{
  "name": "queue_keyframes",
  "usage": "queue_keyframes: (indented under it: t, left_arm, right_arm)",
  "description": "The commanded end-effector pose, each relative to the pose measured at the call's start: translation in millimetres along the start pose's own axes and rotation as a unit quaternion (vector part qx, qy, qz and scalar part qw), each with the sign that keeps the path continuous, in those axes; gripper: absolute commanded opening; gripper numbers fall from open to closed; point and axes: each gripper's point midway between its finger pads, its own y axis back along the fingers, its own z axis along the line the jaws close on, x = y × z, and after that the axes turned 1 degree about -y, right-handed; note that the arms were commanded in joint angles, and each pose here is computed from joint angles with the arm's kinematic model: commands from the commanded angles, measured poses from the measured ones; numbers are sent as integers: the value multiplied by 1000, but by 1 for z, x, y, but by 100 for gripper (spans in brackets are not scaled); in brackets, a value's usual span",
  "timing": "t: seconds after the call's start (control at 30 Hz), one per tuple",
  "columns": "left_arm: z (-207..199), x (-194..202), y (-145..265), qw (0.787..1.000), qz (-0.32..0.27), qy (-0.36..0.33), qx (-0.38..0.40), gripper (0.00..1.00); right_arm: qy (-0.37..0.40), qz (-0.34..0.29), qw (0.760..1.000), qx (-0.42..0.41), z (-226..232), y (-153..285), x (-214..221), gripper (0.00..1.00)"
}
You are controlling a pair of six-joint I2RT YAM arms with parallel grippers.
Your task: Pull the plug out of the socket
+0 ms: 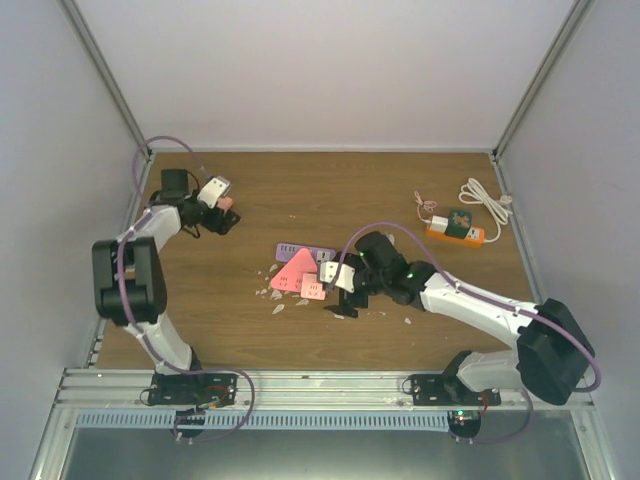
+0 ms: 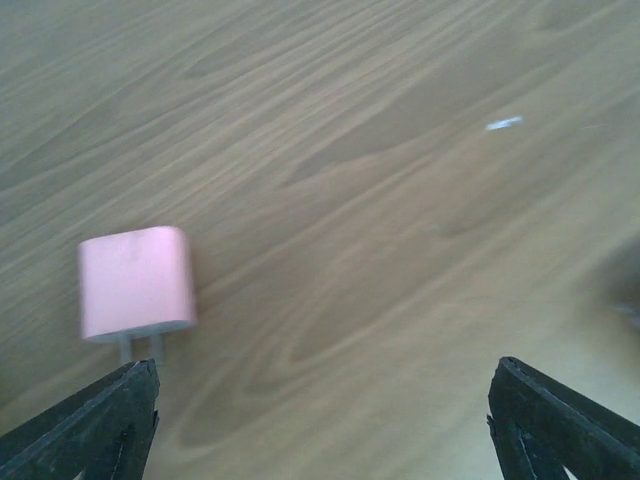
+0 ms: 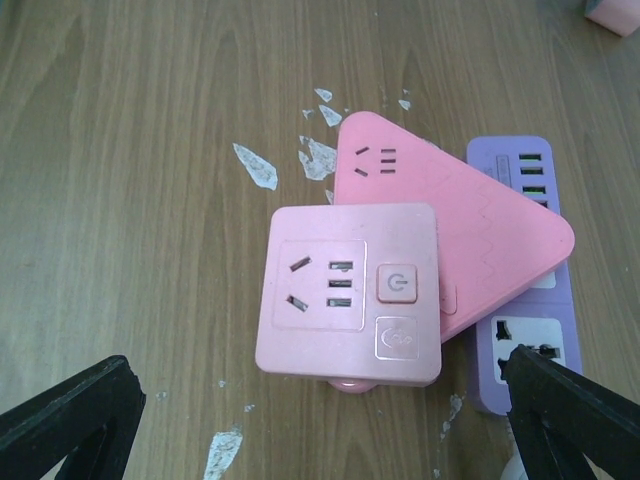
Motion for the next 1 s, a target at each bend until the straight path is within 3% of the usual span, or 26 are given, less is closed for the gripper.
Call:
queue_keyframes:
  t: [0.0,0.23,0.5,0.97]
  left_arm:
    - [-58,-19,34,993,-70,-17,97,90]
    - [-142,-20,73,971,-107,-64,202,92]
    - [-208,1,71,957,-65,-50,278,91]
    - [-232,33,28,955,6,-12,295,88]
  right_arm:
    - [20,16,999,26,-5,-11,6,100]
    - [34,29,998,43,-7,-23,10,100]
    - [47,39,998,33,-1,-36,10,100]
    - [48,52,996,46,-8,-48,12,100]
